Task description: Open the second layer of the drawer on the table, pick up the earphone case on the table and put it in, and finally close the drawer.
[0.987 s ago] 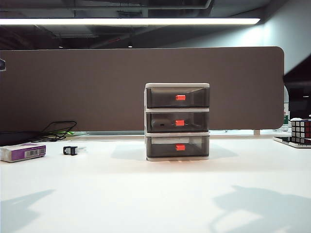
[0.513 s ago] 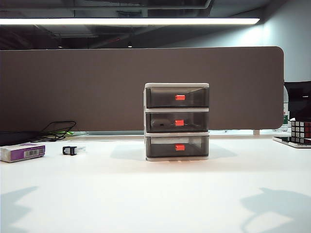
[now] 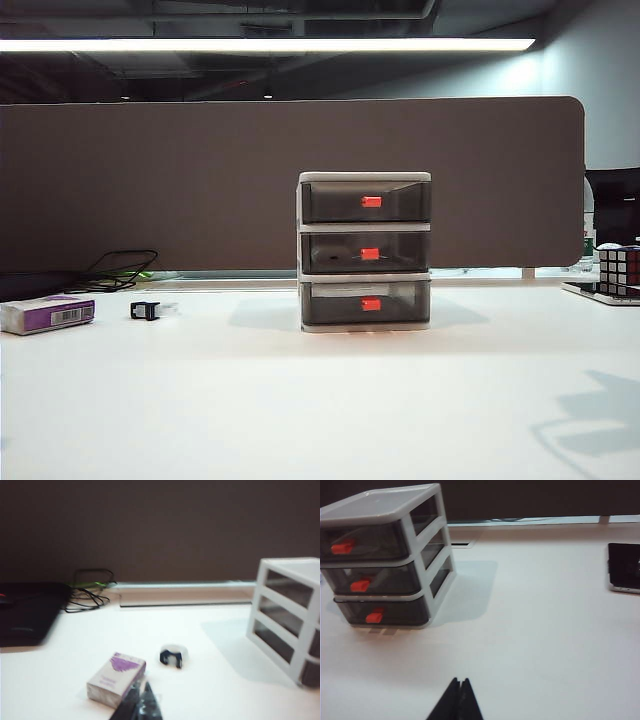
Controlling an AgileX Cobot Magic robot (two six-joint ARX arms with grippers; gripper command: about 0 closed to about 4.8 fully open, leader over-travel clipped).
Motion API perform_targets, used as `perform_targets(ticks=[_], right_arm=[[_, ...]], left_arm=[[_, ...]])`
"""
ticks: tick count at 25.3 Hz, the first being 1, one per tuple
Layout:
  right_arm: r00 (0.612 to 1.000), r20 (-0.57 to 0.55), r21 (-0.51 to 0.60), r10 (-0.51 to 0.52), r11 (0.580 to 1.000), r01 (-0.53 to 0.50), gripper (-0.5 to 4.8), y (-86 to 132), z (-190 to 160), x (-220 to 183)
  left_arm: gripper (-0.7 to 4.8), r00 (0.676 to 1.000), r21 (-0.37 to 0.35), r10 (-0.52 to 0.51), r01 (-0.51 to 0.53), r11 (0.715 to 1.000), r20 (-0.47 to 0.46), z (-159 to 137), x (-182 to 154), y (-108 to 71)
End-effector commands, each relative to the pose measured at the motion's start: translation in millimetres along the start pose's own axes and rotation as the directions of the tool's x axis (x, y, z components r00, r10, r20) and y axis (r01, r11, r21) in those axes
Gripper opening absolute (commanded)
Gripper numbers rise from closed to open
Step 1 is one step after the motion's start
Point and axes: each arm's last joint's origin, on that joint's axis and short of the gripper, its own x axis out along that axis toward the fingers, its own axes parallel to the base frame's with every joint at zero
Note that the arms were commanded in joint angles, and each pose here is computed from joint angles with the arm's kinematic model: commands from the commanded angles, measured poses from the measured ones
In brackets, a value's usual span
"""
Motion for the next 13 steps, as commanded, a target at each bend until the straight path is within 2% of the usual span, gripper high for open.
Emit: perform_targets(ticks=[1,6,11,13], right_arm=[[1.0,0.005,0.003,0.022,1.0,-0.022,-0.05,0.2,-1.0,-0.5],[0.999,0.035,-0.002,0.036,0.999,-0.036,-0.05,1.6,1.4,-6.9],[0.997,0.058,0.0,-0.042,0.999,0.042,-0.05,1.0,-1.7,-24.5],[0.997,0.02,0.004,-0.073,0.997,0.073,-0.05,-0.4,-5.0,-23.0]], left_arm=[[-0.06,0.997,-0.03,-0.028,0.03,0.999,0.076,9.2,-0.5,-1.2],[-0.06,0.999,-0.021,-0.015,0.016,1.0,0.052,7.0,-0.4,-0.7],[-0.06,0.997,-0.004,0.061,-0.061,0.998,0.04,5.3,-0.3,1.5],[-0.06,0.998,-0.005,0.063,-0.063,0.998,0.031,4.4,-0.3,1.6]])
